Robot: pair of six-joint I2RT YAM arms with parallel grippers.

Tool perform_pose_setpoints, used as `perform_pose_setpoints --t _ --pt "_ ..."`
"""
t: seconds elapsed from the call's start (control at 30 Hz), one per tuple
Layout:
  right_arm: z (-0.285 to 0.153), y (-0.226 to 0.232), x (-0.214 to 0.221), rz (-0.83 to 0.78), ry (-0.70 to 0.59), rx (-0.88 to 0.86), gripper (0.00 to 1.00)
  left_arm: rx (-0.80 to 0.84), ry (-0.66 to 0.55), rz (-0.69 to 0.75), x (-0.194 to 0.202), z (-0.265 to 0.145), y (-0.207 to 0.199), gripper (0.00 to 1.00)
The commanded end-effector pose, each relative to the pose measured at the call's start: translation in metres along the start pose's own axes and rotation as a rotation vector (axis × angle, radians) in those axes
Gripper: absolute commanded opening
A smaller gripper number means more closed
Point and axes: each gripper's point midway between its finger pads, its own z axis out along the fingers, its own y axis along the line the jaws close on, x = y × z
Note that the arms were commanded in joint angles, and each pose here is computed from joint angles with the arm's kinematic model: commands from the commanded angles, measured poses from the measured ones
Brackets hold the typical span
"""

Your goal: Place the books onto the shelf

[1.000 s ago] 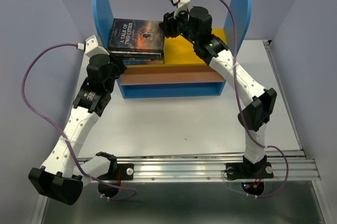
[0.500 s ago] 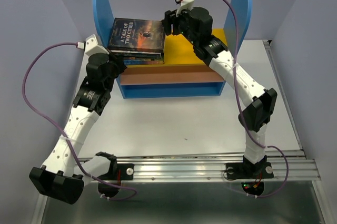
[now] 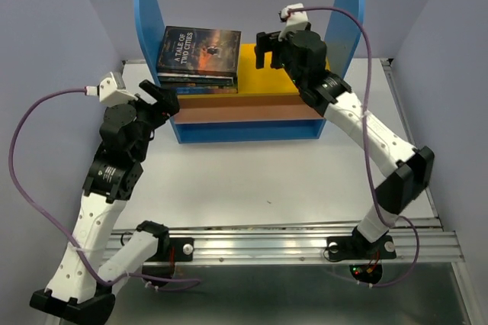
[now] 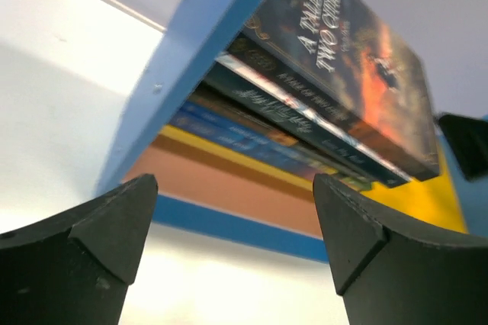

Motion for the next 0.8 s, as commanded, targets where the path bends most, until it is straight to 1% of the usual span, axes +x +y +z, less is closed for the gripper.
perform_pose_setpoints --t 0.0,0.03,0.07,0.1,0.13,0.17,0.2,0.23,0.27,0.3,0.33,0.37,0.53,0.67,0.77 --pt "-0.07 -0.033 -0.029 0.182 -0.068 0.096 1.0 -0.15 -0.053 -0.009 -0.014 -0.029 0.035 0.99" --pt "-0.078 -0.037 0.007 0.187 0.001 0.109 1.0 -0.169 -0.055 -0.009 -0.013 -0.033 0.04 0.99" --pt "-0.09 -0.039 0.018 0.21 0.025 0.109 1.0 -0.187 -0.065 -0.022 -0.014 -0.037 0.045 0.99" --pt "-0.114 -0.042 0.01 0.282 0.003 0.094 1.0 -0.219 -0.069 -0.021 -0.014 -0.045 0.054 0.99" --pt "-0.124 -0.043 0.047 0.289 0.072 0.097 1.0 -0.232 -0.074 -0.026 -0.014 -0.049 0.058 0.99" --pt "-0.136 -0.043 0.063 0.305 0.113 0.087 1.0 -0.236 -0.074 -0.027 -0.013 -0.053 0.06 0.99" --pt "-0.155 -0.043 0.063 0.362 0.107 0.072 1.0 -0.241 -0.073 -0.027 -0.012 -0.059 0.064 0.99" --pt "-0.164 -0.046 0.078 0.369 0.138 0.081 1.0 -0.24 -0.068 -0.026 -0.01 -0.062 0.066 0.99" --pt "-0.177 -0.047 0.117 0.343 0.243 0.085 1.0 -0.232 -0.069 -0.032 -0.009 -0.067 0.067 0.99" --pt "-0.187 -0.049 0.131 0.364 0.281 0.099 1.0 -0.229 -0.063 -0.032 -0.007 -0.07 0.069 0.99" --pt "-0.198 -0.058 0.135 0.38 0.284 0.135 1.0 -0.227 -0.06 -0.032 -0.005 -0.072 0.07 0.99" --pt "-0.211 -0.063 0.162 0.367 0.36 0.169 1.0 -0.218 -0.062 -0.037 -0.002 -0.076 0.072 0.99" --pt "-0.247 -0.09 0.192 0.359 0.413 0.293 1.0 -0.217 -0.053 -0.058 0.01 -0.08 0.08 0.99" --pt "-0.259 -0.098 0.186 0.392 0.355 0.307 1.0 -0.214 -0.012 -0.052 0.021 -0.073 0.079 0.99" --pt "-0.26 -0.103 0.182 0.385 0.334 0.331 1.0 -0.21 0.005 -0.049 0.024 -0.07 0.077 0.99"
